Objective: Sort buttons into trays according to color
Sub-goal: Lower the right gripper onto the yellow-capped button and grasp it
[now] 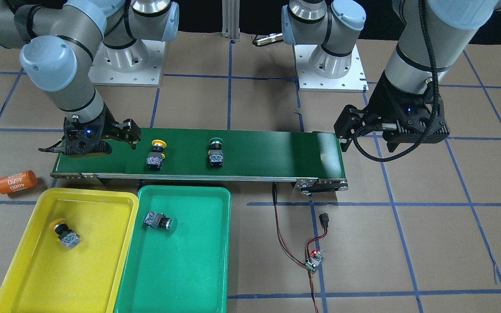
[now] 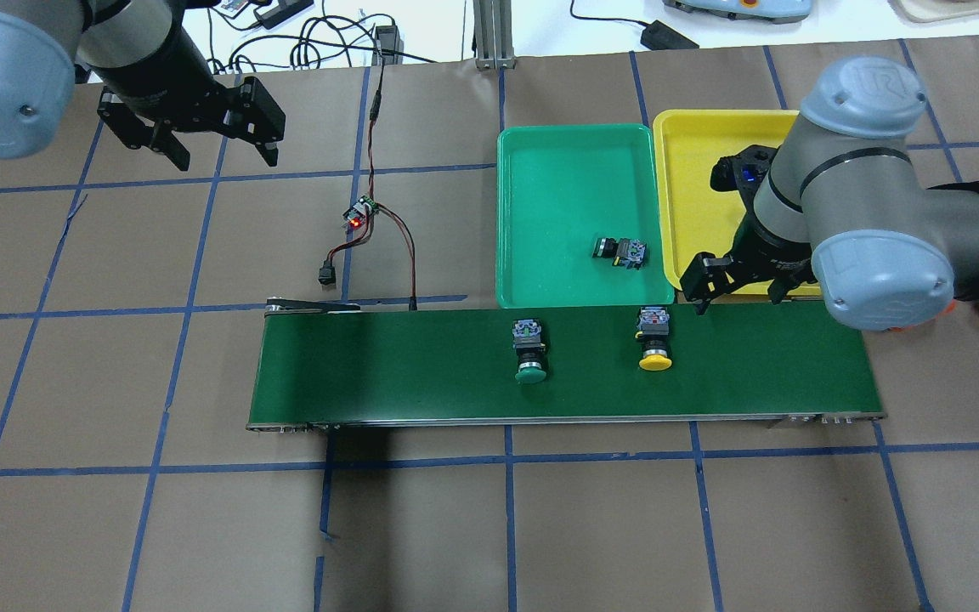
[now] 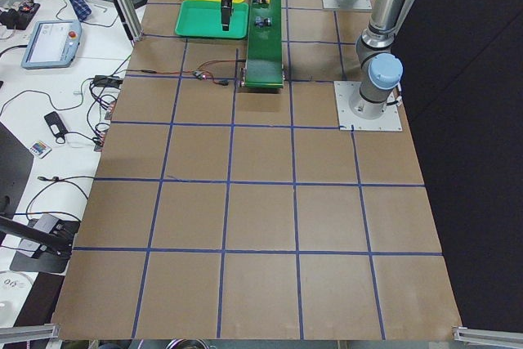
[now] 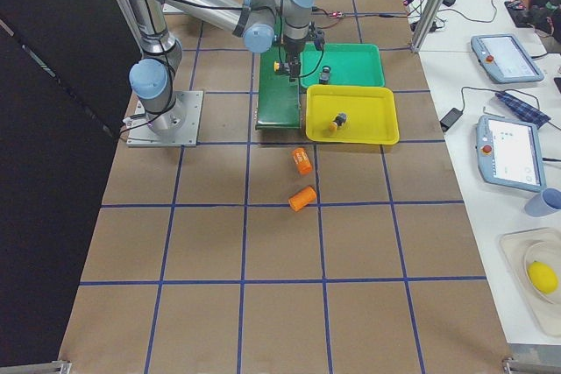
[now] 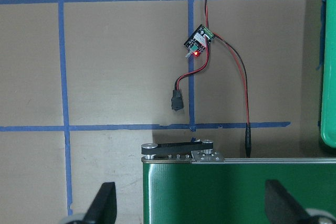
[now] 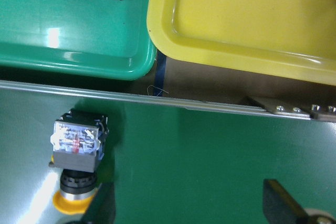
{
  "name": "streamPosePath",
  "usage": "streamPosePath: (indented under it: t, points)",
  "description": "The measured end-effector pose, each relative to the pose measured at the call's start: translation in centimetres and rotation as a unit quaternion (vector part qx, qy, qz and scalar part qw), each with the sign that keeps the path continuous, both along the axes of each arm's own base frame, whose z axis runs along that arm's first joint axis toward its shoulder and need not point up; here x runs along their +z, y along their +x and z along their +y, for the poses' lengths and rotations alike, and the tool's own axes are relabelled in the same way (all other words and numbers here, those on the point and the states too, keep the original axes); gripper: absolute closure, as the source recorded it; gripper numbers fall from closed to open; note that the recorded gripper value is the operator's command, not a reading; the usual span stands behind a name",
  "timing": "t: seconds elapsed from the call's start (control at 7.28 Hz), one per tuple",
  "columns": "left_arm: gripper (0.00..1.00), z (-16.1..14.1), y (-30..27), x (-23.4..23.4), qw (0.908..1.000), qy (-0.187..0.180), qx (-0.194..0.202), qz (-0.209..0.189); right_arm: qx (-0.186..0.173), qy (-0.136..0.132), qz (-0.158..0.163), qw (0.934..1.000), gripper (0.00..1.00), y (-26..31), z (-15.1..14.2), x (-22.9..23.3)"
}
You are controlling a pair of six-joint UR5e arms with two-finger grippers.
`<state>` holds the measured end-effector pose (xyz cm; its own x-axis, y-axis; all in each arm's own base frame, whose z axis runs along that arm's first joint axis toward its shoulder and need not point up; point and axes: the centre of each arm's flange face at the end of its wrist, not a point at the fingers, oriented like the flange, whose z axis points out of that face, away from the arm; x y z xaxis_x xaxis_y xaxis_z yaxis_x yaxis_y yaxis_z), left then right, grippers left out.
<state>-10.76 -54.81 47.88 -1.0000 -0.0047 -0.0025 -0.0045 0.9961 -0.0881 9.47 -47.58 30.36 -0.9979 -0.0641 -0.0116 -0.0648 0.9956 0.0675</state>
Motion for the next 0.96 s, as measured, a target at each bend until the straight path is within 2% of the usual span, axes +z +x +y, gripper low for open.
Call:
streamPosePath:
  t: [0.27, 0.41, 0.96]
  points:
    - [0.00, 0.6, 0.0, 0.1, 0.9999, 0.012, 0.001, 0.000, -0.055, 0.004, 0.003, 0.9985, 0.00, 0.3, 0.0, -0.4]
    - [0.00, 0.8, 0.0, 0.2, 0.9999, 0.016, 0.000, 0.001, -0.067, 0.006, 0.004, 0.9977, 0.00, 0.3, -0.1, -0.7]
    - [0.00, 1.0, -0.2, 1.9, 0.9999, 0.013, -0.005, 0.005, -0.063, 0.000, 0.008, 0.9980, 0.00, 2.3, -0.7, -2.2]
